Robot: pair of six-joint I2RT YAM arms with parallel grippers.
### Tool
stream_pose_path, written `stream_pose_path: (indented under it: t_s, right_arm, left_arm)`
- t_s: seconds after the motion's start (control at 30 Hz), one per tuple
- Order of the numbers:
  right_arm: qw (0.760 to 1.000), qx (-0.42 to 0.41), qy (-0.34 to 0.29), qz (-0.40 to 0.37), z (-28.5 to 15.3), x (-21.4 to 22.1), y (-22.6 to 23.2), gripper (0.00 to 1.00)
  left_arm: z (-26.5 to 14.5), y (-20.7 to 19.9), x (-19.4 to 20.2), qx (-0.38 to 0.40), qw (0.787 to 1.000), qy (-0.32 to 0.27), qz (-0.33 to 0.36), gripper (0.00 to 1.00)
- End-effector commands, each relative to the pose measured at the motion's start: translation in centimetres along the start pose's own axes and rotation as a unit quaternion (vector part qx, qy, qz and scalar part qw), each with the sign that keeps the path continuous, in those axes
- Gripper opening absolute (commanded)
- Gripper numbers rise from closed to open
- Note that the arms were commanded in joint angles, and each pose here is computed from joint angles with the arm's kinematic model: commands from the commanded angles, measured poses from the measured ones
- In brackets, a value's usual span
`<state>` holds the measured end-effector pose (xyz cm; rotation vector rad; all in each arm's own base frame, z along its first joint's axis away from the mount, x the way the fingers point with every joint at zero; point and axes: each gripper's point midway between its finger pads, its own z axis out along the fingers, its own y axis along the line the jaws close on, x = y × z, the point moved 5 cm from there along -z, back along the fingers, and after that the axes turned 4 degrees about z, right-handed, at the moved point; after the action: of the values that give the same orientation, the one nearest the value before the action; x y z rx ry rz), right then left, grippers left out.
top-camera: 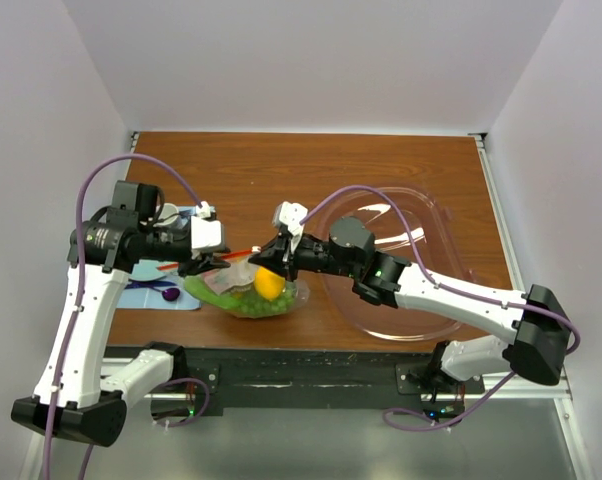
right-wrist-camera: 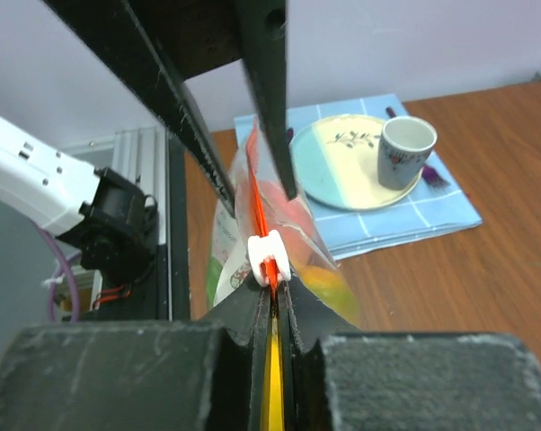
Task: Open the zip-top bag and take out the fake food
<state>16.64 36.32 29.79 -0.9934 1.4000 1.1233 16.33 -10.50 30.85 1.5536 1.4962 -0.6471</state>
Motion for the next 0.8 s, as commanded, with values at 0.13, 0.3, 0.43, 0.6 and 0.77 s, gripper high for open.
stream_pose_path:
  t_s: [0.13, 0.3, 0.43, 0.6, 0.77]
  right_arm:
    - [0.999, -0.038, -0.033, -0.021, -0.3, -4.0, 1.1, 0.04]
    - [0.998, -0.051, -0.016, -0.019, 0.0, -3.8, 1.3, 0.04]
    - [0.998, -0.055, -0.008, -0.018, 0.3, -3.7, 1.3, 0.04]
    - [0.998, -0.055, -0.004, -0.017, 0.2, -3.7, 1.4, 0.04]
    - [0.999, -0.045, -0.008, -0.021, -0.1, -3.9, 1.2, 0.04]
  left_arm:
    - [0.7, 1.8, -3.4, 0.006, 0.996, -0.085, -0.001, 0.62]
    - [1.1, 1.5, -7.1, 0.042, 0.990, -0.137, 0.007, 0.67]
    - [1.4, 1.1, -8.6, 0.056, 0.986, -0.157, 0.014, 0.65]
    - [1.5, 1.2, -8.2, 0.057, 0.988, -0.146, 0.017, 0.46]
    - [2.0, 0.4, -6.3, 0.079, 0.991, -0.107, 0.010, 0.29]
